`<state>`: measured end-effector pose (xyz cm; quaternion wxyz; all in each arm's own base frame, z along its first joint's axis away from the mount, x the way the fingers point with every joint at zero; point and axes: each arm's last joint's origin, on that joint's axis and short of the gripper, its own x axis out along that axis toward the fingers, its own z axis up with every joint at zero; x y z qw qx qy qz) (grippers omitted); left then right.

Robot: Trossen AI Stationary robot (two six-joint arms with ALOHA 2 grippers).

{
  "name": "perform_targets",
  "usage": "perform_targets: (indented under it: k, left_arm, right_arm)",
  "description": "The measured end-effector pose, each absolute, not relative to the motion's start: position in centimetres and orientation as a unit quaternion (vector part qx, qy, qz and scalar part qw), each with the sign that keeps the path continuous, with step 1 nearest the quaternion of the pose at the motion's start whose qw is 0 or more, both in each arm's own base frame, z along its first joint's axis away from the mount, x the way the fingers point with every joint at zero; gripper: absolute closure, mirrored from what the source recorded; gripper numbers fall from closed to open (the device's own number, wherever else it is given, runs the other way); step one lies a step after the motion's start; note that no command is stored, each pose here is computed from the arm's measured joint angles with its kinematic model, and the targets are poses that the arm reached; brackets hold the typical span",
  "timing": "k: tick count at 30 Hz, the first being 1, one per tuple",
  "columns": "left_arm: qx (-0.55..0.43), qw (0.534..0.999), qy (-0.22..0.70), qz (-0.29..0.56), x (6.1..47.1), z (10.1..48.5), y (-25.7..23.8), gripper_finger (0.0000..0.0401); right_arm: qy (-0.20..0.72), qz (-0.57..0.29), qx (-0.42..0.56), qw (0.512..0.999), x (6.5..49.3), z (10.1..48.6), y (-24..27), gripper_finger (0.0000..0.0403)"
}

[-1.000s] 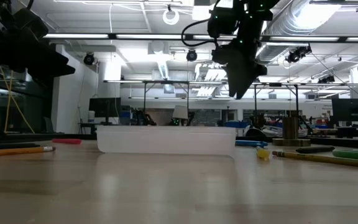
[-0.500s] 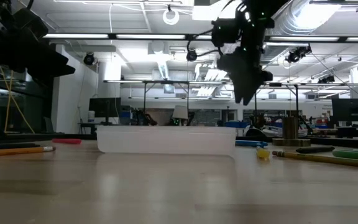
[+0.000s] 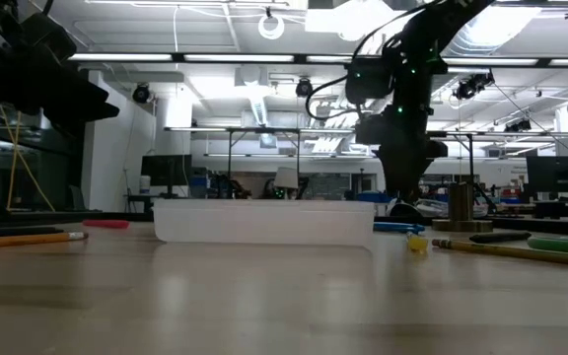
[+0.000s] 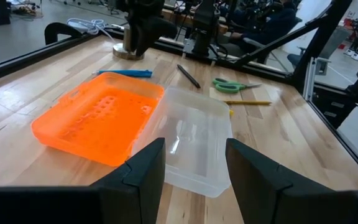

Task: Pick & place school supplies into a supply box
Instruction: Put the blue pen into the orange supply box

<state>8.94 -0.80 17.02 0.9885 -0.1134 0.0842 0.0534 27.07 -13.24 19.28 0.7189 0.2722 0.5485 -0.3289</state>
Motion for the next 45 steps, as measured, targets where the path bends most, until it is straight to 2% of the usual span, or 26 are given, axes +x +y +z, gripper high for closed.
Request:
perform_targets:
  k: [14, 27, 45]
  left_arm:
    - [-0.115, 0.989, 0.078, 0.052, 9.0, 17.1, -0.8, 0.0201]
    - [-0.115, 0.989, 0.078, 0.053, 9.0, 17.1, -0.8, 0.0201]
    - [-0.115, 0.989, 0.076, 0.055, 9.0, 17.2, -0.8, 0.0201]
  right_arm:
    - [0.505, -0.299, 0.252, 0.769, 28.0, 18.8, -13.6, 0.0254]
    - [0.509, -0.295, 0.227, 0.776, 27.9, 18.8, -13.8, 0.0254]
    - [0.544, -0.306, 0.218, 0.751, 29.0, 14.7, -15.0, 0.0254]
